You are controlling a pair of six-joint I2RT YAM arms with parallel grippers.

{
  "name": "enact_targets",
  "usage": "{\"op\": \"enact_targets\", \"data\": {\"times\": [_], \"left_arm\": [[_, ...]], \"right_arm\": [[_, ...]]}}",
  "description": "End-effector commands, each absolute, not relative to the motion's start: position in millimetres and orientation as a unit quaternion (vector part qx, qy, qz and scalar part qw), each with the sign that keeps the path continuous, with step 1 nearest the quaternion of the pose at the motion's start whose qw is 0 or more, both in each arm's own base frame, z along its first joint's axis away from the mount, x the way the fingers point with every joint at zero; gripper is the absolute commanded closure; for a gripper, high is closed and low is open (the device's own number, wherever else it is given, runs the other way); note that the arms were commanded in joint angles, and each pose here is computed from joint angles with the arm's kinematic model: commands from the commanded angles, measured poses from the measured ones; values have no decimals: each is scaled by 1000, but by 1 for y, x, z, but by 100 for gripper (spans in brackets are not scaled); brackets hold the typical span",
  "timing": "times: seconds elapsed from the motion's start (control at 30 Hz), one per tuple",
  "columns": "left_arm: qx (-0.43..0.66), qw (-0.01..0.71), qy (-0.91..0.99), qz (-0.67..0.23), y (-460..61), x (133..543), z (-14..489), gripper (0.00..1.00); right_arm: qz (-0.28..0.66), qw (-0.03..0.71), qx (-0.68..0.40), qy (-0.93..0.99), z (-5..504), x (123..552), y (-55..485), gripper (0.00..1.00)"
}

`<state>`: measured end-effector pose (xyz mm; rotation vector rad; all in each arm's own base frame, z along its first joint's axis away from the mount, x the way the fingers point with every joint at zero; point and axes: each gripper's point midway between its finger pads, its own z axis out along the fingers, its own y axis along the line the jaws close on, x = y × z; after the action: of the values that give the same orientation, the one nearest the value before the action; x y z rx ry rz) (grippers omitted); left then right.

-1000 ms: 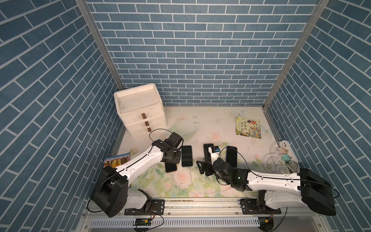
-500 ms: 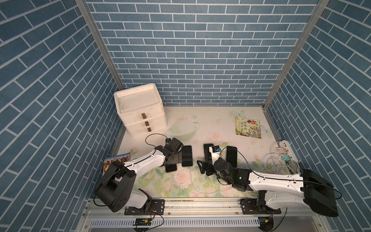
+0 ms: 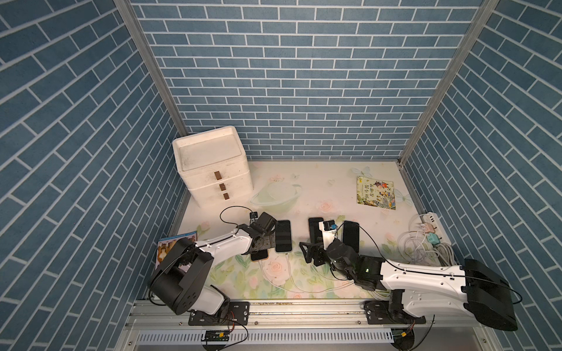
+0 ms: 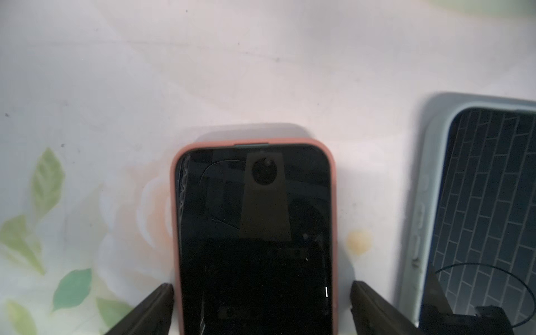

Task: Unplug the charging cable from the phone
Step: Pick up the phone at the center of the board.

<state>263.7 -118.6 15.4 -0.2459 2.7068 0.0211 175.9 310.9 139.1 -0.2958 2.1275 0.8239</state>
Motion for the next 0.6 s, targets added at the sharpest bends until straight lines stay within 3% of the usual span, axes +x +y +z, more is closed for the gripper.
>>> {"op": "enact_targets", "data": {"times": [0.0,0.2,0.43,0.57], "left_arm": [[-87,181,979,21,-113,251,-3,10],[-97,187,977,17,-109,247,-3,42],[-107,229,967,-17,-115,256,19,68],[-116,253,960,-33,-118,263,36,95]], "right_arm": [[327,410,-123,843,138,172,309,11],[335,401,-129,843,131,165,318,11],[357,394,-170,830,124,144,357,11],[392,384,-199,812,125,132,382,12]]}}
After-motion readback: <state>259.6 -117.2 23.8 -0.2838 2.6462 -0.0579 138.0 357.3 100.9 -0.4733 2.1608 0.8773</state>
